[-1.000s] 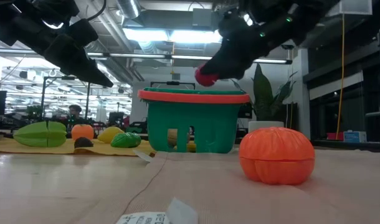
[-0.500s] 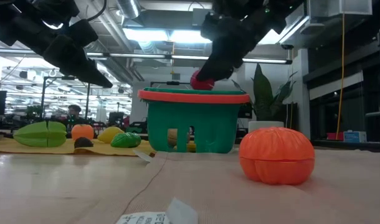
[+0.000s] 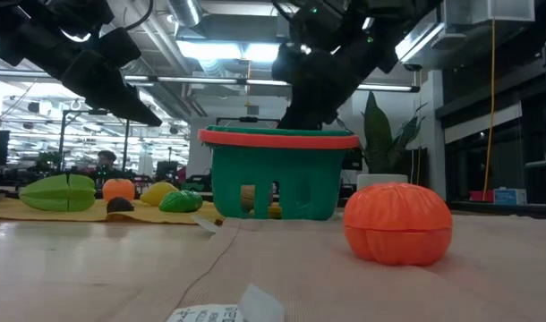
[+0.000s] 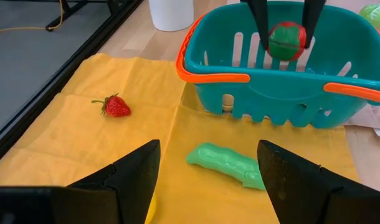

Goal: Pick and placing Produce into tupperware
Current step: Put the bottom strawberry into the basket, then put the cabbage into the basket

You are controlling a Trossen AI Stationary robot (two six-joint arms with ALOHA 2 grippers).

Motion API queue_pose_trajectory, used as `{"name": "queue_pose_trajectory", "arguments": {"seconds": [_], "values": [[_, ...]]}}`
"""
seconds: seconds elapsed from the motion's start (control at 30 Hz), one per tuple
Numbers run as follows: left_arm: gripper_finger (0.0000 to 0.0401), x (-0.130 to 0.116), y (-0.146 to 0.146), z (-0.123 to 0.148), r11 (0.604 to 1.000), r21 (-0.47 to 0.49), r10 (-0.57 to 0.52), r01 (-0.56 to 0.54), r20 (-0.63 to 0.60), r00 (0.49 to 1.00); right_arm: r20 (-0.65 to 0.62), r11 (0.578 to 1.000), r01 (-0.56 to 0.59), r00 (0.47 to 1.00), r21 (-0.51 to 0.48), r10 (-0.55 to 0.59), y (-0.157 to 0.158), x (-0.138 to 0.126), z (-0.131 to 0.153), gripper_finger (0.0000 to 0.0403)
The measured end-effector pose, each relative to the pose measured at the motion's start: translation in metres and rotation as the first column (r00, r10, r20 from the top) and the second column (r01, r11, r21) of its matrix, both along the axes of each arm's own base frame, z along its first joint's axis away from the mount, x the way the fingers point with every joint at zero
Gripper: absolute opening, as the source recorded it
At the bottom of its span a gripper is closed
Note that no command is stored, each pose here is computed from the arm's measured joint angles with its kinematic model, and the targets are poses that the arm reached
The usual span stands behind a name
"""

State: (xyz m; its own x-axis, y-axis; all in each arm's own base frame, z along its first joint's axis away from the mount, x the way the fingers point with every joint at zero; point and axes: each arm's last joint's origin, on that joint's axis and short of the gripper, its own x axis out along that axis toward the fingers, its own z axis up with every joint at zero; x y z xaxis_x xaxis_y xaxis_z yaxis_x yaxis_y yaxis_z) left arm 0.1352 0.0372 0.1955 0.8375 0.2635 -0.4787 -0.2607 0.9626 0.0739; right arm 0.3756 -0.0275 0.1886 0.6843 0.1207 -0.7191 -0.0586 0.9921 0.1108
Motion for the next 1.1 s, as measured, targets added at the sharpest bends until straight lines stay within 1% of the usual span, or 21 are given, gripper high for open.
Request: {"name": "queue_pose_trajectory", "arguments": {"seconds": [0.07,0.23,0.33,0.67,0.73,0.9,0.97,1.03,1.1], "values": [[0.0261,0.000,0.000,0.000,1.000,0.000,0.000,0.000,0.000,1.000,0.000,1.000,0.001,1.000,0.000,-0.001,0.000,0.002,-0.003,0.0195],[0.0261,0.000,0.000,0.000,1.000,-0.001,0.000,0.000,0.001,1.000,0.012,1.000,0.006,1.000,-0.004,-0.006,-0.001,0.002,-0.003,0.0242],[0.0261,0.000,0.000,0.000,1.000,-0.001,0.000,0.000,0.000,1.000,0.039,1.000,0.006,0.999,-0.008,-0.006,-0.002,0.004,0.000,0.0259],[0.0261,0.000,0.000,0.000,1.000,0.000,0.000,0.000,0.000,1.000,0.057,1.000,0.025,0.998,0.010,-0.025,-0.002,0.005,0.002,0.0269],[0.0261,0.000,0.000,0.000,1.000,0.000,0.000,0.000,0.000,1.000,0.029,0.999,0.033,0.999,0.020,-0.034,-0.001,-0.002,0.009,0.0270],[0.0261,0.000,0.000,0.000,1.000,-0.001,0.001,-0.001,0.001,1.000,-0.017,0.999,0.047,0.999,0.024,-0.047,0.003,-0.031,0.045,0.0270],[0.0261,0.000,0.000,0.000,1.000,-0.001,0.001,-0.001,0.001,1.000,-0.005,0.997,0.076,0.997,-0.026,-0.076,0.009,-0.046,0.059,0.0270],[0.0261,0.000,0.000,0.000,1.000,-0.004,0.003,-0.003,0.002,1.000,0.031,0.991,0.107,0.994,-0.085,-0.104,0.017,-0.061,0.069,0.0270],[0.0261,0.000,0.000,0.000,1.000,-0.008,0.005,-0.005,0.003,1.000,0.054,0.983,0.132,0.990,-0.130,-0.126,0.026,-0.077,0.071,0.0271]]}}
